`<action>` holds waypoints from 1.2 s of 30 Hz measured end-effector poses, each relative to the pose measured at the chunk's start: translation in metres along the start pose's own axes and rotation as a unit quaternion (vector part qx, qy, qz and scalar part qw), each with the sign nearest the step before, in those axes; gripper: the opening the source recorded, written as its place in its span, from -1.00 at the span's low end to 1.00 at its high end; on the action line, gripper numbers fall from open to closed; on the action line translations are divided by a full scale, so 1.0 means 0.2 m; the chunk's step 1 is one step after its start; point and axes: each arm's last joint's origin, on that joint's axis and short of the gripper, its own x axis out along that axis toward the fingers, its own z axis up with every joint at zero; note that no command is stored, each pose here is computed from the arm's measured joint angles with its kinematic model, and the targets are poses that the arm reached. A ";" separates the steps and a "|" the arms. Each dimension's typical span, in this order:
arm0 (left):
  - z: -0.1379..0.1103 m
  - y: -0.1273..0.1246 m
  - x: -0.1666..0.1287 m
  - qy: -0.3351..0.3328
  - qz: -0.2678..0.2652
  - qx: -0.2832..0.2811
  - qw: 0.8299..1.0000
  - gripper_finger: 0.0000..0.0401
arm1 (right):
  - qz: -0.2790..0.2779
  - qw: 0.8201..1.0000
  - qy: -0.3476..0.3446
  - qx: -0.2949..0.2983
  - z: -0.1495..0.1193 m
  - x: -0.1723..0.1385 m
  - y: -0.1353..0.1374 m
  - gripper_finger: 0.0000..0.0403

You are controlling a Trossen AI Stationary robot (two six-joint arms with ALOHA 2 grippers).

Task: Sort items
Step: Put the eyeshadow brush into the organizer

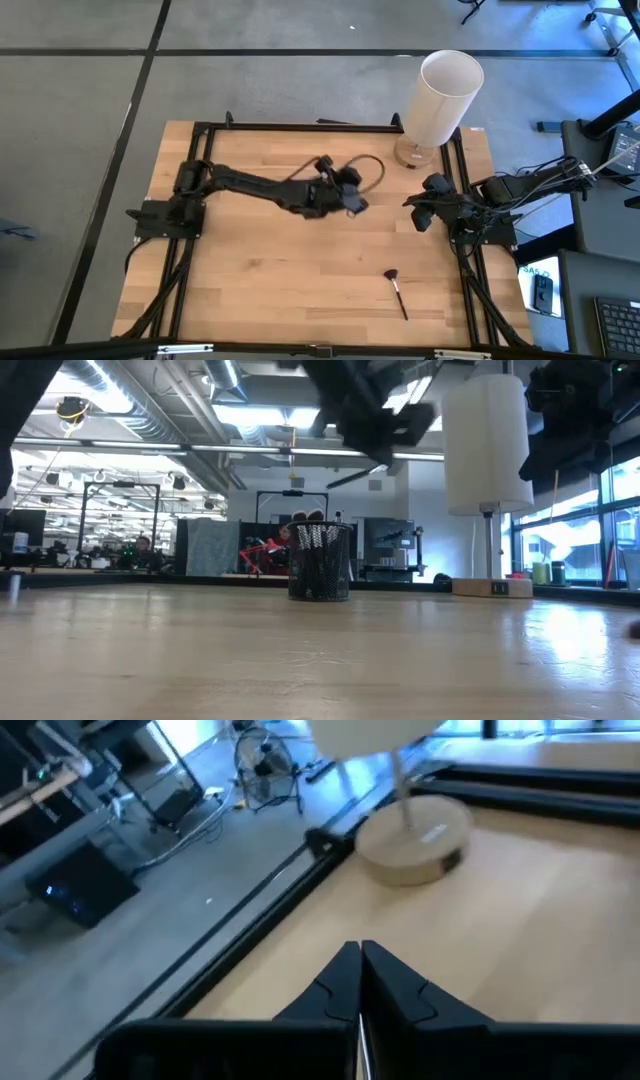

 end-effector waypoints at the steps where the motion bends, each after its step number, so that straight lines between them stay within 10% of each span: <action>1: -0.01 0.03 0.01 -0.003 0.004 -0.008 1.000 -0.98 | 0.000 1.000 0.000 0.000 0.00 0.00 0.00 -0.82; 13: -0.24 0.24 0.00 -0.137 0.029 -0.152 0.978 -0.98 | -0.005 1.000 0.016 0.004 -0.04 0.03 -0.01 -0.82; 36: -0.43 0.28 0.00 -0.131 0.120 -0.177 0.968 -0.96 | 0.004 1.000 0.009 0.012 -0.03 0.03 0.00 -0.82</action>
